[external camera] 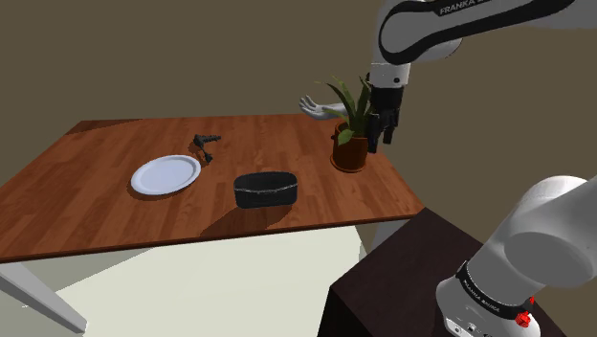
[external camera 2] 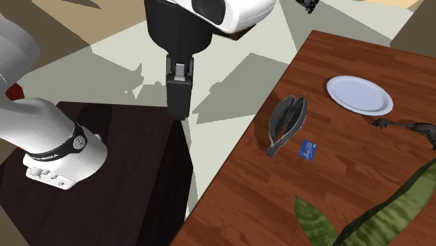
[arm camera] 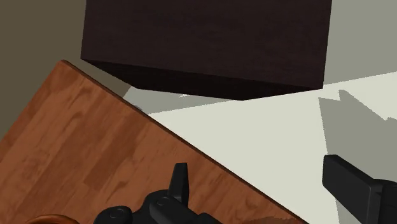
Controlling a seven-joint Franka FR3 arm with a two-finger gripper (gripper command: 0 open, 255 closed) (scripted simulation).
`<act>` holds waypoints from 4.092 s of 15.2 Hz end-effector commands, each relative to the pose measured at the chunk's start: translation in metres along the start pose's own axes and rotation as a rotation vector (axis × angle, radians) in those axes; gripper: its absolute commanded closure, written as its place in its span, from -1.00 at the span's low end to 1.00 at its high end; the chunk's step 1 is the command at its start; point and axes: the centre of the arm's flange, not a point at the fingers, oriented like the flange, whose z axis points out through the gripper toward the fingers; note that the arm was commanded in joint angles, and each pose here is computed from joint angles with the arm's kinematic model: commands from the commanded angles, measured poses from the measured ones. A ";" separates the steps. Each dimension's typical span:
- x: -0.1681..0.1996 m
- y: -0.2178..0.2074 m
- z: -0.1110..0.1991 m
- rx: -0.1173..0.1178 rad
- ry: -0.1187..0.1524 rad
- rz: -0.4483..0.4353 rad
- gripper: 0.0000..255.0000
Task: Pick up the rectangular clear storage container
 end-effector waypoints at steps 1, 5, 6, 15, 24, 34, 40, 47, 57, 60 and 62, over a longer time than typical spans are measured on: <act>0.023 0.004 0.011 -0.010 0.008 -0.052 -1.00; 0.069 0.006 0.031 -0.028 0.020 -0.150 -1.00; 0.081 0.006 0.036 -0.033 0.023 -0.175 -1.00; 0.186 -0.008 0.078 -0.073 0.051 -0.397 -1.00; 0.286 -0.043 0.119 -0.113 0.078 -0.620 -1.00; 0.375 -0.094 0.163 -0.152 0.105 -0.833 -1.00; 0.381 -0.090 0.193 -0.152 0.105 -0.833 -1.00; 0.382 -0.090 0.197 -0.152 0.105 -0.833 1.00; 0.377 -0.093 0.171 -0.152 0.105 -0.833 1.00; 0.374 -0.095 0.155 -0.152 0.105 -0.833 1.00; 0.372 -0.096 0.145 -0.152 0.105 -0.833 1.00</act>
